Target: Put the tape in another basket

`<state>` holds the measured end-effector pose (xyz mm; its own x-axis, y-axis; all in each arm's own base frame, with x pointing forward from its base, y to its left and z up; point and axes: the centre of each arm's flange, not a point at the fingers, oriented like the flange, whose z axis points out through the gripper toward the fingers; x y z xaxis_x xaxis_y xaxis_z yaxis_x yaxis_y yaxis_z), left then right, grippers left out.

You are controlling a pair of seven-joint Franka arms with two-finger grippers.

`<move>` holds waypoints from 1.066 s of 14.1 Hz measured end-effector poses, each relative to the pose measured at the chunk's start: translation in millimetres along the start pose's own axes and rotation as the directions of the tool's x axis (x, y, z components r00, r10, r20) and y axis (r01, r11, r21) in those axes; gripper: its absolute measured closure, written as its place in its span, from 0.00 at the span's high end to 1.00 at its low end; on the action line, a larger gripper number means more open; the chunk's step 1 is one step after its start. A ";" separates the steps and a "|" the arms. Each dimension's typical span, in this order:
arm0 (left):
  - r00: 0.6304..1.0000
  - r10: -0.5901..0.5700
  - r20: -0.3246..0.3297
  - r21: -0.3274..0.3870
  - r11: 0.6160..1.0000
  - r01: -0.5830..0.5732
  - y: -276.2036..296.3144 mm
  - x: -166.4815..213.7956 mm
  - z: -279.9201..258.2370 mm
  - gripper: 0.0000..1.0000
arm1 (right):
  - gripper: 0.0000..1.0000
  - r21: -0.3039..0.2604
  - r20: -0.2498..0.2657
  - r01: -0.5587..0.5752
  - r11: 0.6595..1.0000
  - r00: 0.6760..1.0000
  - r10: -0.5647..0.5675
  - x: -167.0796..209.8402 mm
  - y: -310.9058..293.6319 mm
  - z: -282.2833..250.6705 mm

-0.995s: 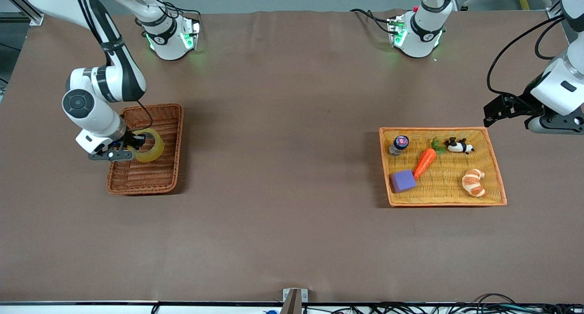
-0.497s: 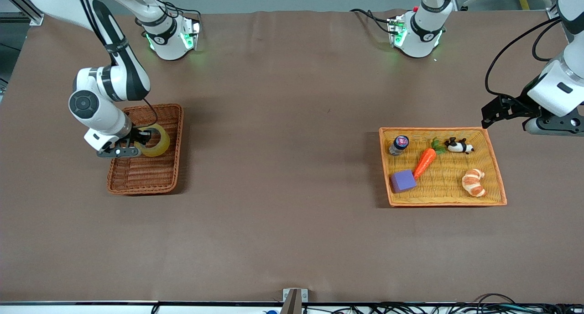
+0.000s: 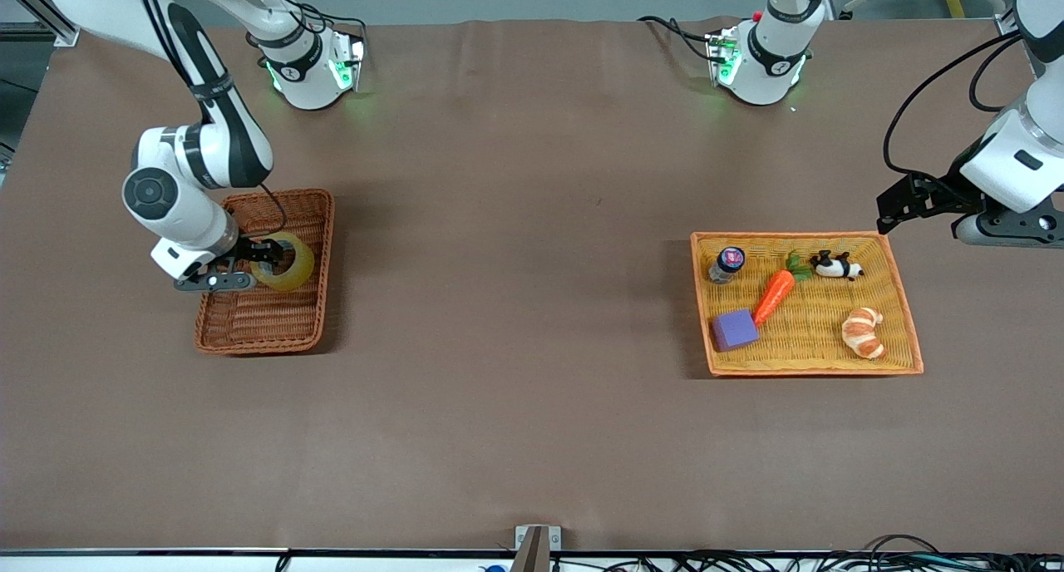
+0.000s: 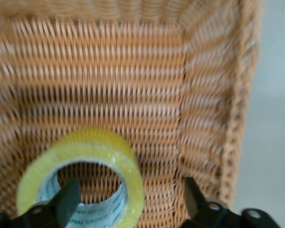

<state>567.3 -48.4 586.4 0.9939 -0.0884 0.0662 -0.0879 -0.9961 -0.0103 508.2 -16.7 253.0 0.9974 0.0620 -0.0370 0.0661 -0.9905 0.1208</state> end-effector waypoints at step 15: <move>1.000 0.000 0.003 0.000 1.000 0.000 -0.1 0.2 1.9 1.00 | 1.00 0.109 0.036 -0.168 0.980 0.986 0.165 13.6 62.6 -380.7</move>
<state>567.6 -48.3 584.6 0.9941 -0.0883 0.0629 -0.0879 -0.9961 -0.0101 537.0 -31.1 637.7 0.9929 -0.1066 -0.0519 -0.1059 -0.9942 0.0163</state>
